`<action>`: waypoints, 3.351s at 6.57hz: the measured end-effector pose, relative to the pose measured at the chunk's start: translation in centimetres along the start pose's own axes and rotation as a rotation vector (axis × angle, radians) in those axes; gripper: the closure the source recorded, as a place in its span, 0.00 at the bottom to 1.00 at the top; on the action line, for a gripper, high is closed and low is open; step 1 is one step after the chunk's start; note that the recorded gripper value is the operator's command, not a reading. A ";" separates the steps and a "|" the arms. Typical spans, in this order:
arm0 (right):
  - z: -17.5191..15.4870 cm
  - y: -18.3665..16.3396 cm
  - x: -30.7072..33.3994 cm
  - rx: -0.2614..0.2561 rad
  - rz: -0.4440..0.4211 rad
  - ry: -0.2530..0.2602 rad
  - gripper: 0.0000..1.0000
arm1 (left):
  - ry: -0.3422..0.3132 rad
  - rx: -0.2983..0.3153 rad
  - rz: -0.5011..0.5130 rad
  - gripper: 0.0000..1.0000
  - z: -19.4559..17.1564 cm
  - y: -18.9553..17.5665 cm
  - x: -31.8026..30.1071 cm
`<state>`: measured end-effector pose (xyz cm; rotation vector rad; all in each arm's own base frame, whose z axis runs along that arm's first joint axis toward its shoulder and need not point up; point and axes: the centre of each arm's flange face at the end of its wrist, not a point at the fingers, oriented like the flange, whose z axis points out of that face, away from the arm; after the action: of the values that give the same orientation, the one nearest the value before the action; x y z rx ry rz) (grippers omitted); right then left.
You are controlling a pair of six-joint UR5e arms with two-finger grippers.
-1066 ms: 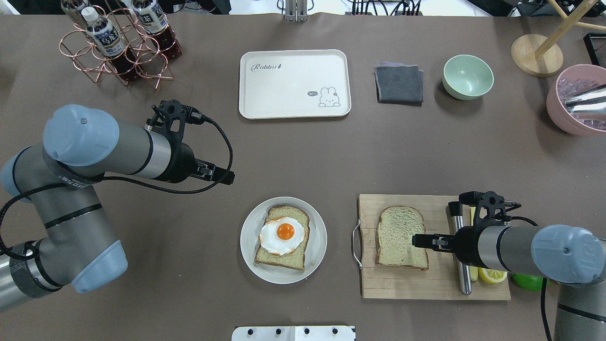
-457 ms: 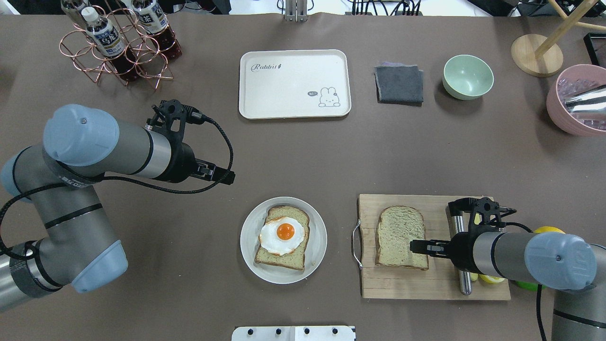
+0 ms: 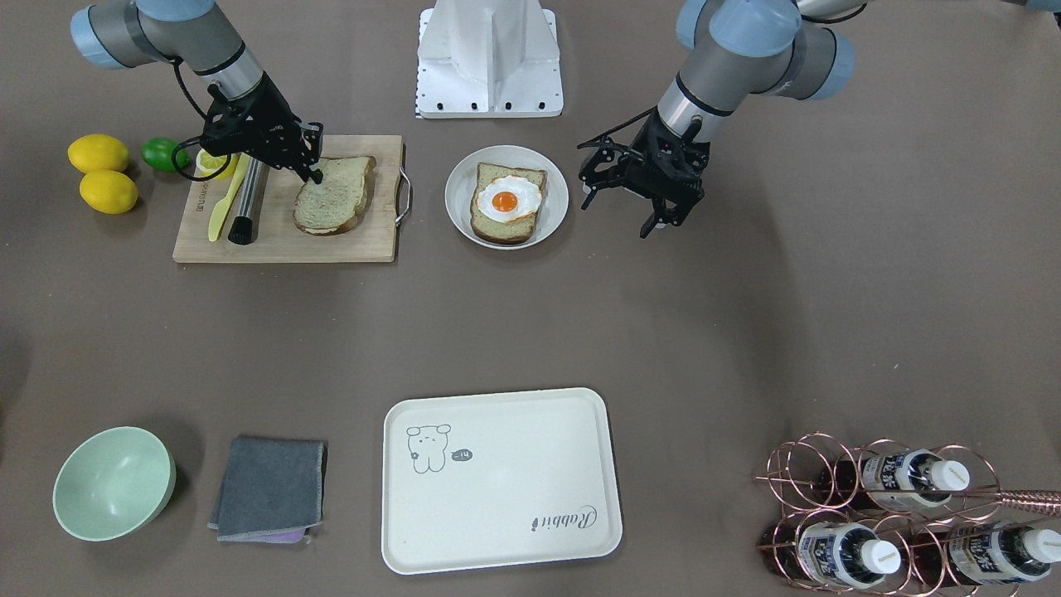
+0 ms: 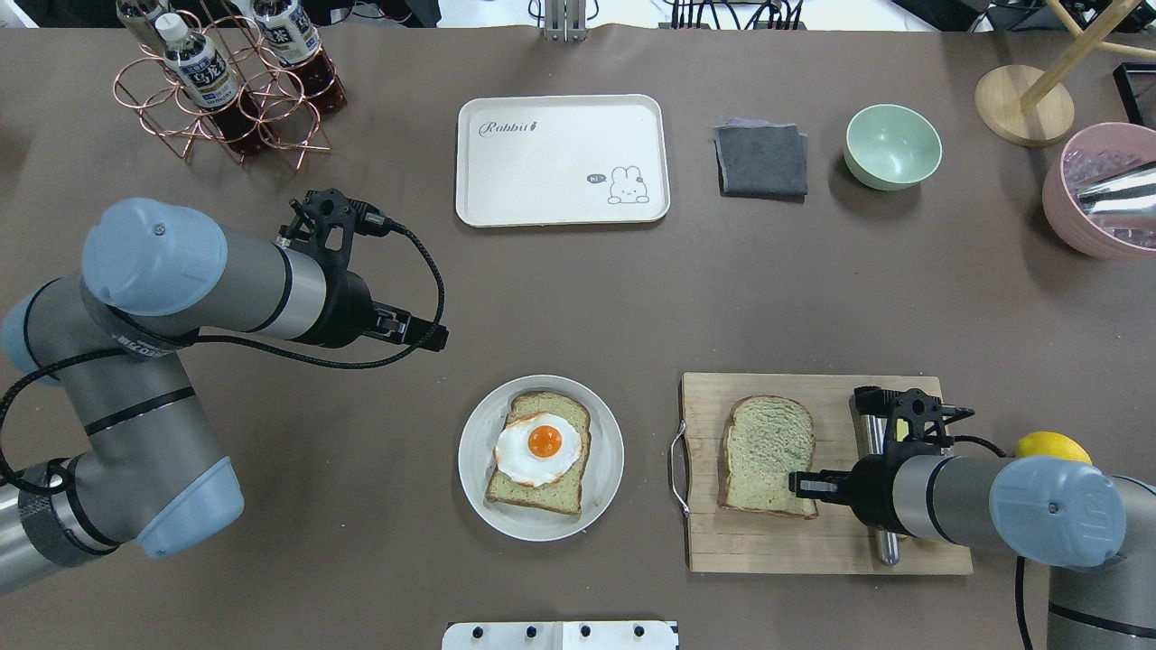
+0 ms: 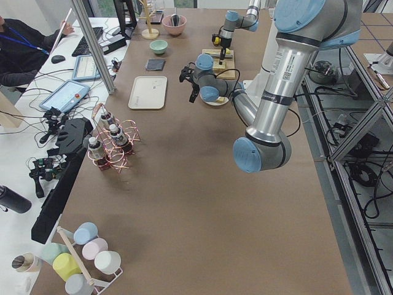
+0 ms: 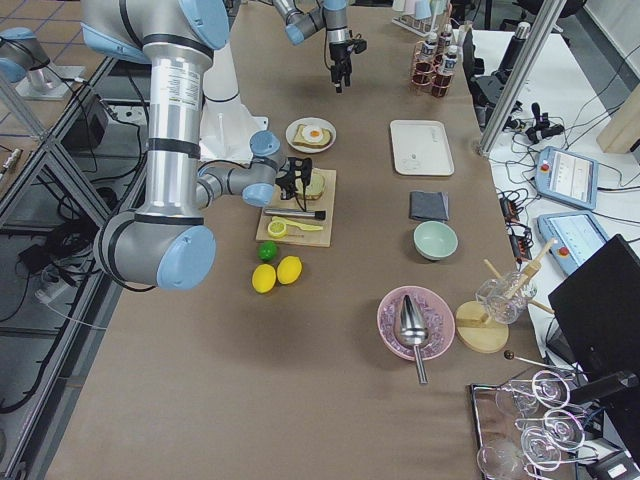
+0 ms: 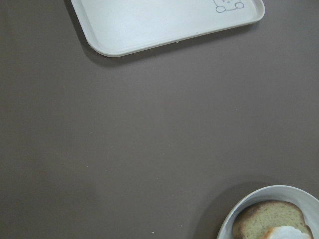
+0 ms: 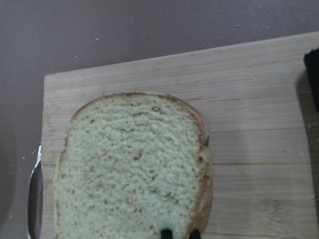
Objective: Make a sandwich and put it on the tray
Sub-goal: 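Grasp the bread slice edge with the right gripper and lift it, then carry the bread slice with the right gripper onto the egg toast, then release the bread and withdraw the right arm while the left gripper lowers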
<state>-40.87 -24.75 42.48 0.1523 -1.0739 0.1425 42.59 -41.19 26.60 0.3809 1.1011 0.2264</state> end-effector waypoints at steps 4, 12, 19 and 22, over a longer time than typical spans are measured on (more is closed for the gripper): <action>-3.7 -3.6 -2.5 0.024 0.029 -0.083 1.00 | 0.002 0.002 -0.001 0.01 -0.1 -0.1 0.0; 1.0 2.4 -24.0 0.059 0.083 -0.117 1.00 | -0.047 0.008 -0.042 0.01 -1.3 0.3 -4.7; 4.2 3.2 -25.1 0.103 0.125 -0.071 0.34 | -0.051 0.010 -0.045 0.01 -1.4 0.2 -5.0; 4.8 2.9 -24.9 0.127 0.078 -0.054 0.00 | -0.053 0.009 -0.046 0.01 -1.3 0.2 -5.1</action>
<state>-57.24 -23.85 22.90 0.2295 -1.1256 0.2789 39.19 -42.60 30.41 0.3674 1.0575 0.1699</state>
